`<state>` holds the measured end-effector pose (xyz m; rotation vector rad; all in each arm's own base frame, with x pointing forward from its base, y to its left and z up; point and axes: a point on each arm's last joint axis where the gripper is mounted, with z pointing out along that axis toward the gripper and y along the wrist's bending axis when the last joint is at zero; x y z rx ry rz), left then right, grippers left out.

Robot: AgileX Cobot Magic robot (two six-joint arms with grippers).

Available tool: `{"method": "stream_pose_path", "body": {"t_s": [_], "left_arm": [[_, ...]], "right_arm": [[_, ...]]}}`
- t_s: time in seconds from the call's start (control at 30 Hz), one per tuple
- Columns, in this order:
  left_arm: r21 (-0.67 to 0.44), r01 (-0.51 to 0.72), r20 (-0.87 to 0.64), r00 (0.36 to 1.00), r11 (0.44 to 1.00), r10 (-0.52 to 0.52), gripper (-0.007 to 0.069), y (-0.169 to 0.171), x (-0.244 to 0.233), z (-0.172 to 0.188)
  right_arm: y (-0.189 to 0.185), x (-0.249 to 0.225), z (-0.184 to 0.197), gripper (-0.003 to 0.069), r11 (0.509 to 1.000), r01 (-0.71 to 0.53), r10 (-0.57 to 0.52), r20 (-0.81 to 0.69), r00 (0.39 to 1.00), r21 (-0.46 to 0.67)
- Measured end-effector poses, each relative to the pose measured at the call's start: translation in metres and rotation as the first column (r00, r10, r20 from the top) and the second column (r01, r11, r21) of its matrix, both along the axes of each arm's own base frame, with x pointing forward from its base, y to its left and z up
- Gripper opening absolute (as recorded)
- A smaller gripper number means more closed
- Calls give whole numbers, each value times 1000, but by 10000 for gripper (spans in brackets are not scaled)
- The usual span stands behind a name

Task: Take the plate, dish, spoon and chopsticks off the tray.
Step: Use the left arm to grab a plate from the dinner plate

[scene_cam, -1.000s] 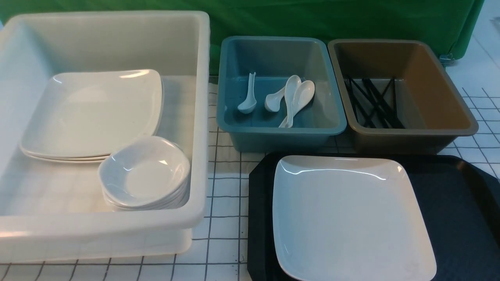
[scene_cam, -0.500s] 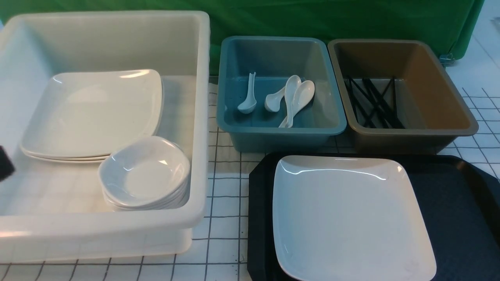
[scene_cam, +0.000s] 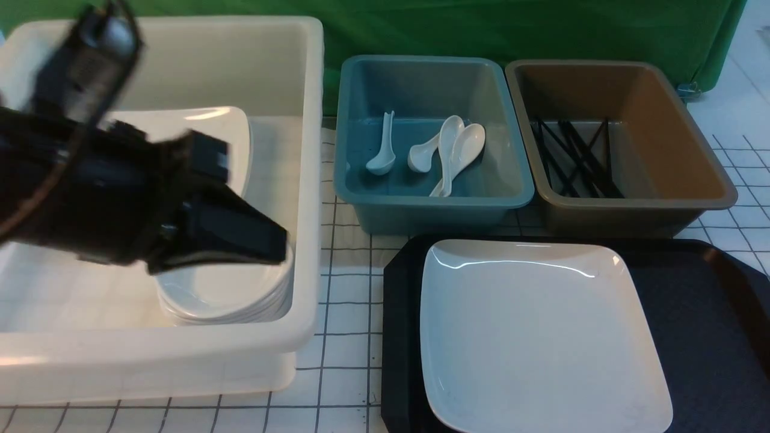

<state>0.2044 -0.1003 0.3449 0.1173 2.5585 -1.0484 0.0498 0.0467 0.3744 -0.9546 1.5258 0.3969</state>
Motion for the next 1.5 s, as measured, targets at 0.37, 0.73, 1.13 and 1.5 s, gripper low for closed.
{"method": "stream_pose_path", "body": {"t_s": [0.37,0.73,1.13,1.5], "left_arm": [[270,265,-122,963,926,-240,170,-104,23,-34],[509,485,-284,874,711,-393,379,-189,-12,-105],[680,619,-158,648,394,-745,190,-195,-10,-115],[629,738,-100,389,244,-916,58,-206,-22,-114]], "right_arm": [[0,0,0,32,1000,1,-1,0,1000,1],[0,0,0,45,1000,6,-6,-20,1000,18],[0,0,0,50,999,10,-9,-36,999,32],[0,0,0,67,999,11,-9,-36,999,32]]}}
